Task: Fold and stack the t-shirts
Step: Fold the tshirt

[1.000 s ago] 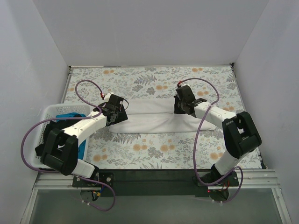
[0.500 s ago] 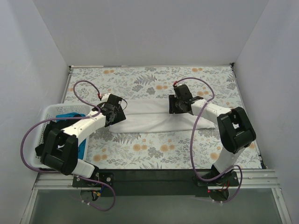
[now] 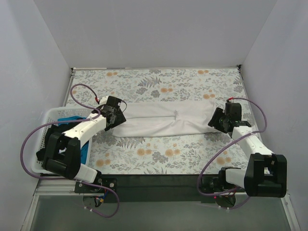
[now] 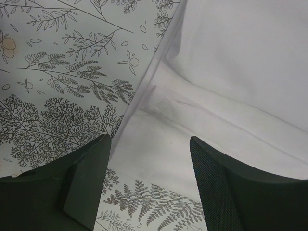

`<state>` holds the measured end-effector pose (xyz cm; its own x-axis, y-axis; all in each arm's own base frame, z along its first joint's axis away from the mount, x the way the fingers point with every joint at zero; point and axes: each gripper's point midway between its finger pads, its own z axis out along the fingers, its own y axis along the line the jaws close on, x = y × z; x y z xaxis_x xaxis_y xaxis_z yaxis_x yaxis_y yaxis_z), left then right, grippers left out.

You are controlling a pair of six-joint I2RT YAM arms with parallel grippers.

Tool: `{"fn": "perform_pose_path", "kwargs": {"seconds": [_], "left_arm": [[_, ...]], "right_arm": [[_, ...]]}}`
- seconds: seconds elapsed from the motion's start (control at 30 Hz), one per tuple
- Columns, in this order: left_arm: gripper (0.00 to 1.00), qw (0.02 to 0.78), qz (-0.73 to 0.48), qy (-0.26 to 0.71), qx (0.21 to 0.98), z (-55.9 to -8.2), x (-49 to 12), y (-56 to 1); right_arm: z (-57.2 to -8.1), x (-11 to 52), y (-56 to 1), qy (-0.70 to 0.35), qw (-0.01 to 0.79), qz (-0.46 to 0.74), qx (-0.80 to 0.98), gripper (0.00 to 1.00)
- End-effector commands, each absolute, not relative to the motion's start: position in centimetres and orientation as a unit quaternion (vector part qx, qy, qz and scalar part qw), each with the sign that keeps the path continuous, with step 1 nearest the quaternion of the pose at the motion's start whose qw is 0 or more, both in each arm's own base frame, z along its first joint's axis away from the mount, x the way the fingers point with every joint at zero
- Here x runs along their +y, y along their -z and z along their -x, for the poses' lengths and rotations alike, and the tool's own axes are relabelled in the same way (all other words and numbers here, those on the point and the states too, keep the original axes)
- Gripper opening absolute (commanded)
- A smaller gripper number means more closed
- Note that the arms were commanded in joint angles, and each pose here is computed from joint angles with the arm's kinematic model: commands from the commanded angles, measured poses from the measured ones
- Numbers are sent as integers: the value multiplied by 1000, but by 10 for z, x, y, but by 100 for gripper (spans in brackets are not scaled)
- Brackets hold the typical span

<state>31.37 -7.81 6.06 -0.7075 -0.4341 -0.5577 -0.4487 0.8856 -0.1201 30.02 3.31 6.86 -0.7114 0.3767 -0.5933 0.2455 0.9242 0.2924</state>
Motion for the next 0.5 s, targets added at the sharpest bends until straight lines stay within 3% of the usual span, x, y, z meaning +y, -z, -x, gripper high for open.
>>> {"fn": "perform_pose_path", "kwargs": {"seconds": [0.0, 0.47], "left_arm": [[66, 294, 247, -17, 923, -310, -76, -59], [65, 280, 266, -26, 922, -296, -70, -53]], "right_arm": [[-280, 30, -58, -147, 306, -233, 911, 61], [-280, 4, -52, -216, 308, -379, 845, 62]]}}
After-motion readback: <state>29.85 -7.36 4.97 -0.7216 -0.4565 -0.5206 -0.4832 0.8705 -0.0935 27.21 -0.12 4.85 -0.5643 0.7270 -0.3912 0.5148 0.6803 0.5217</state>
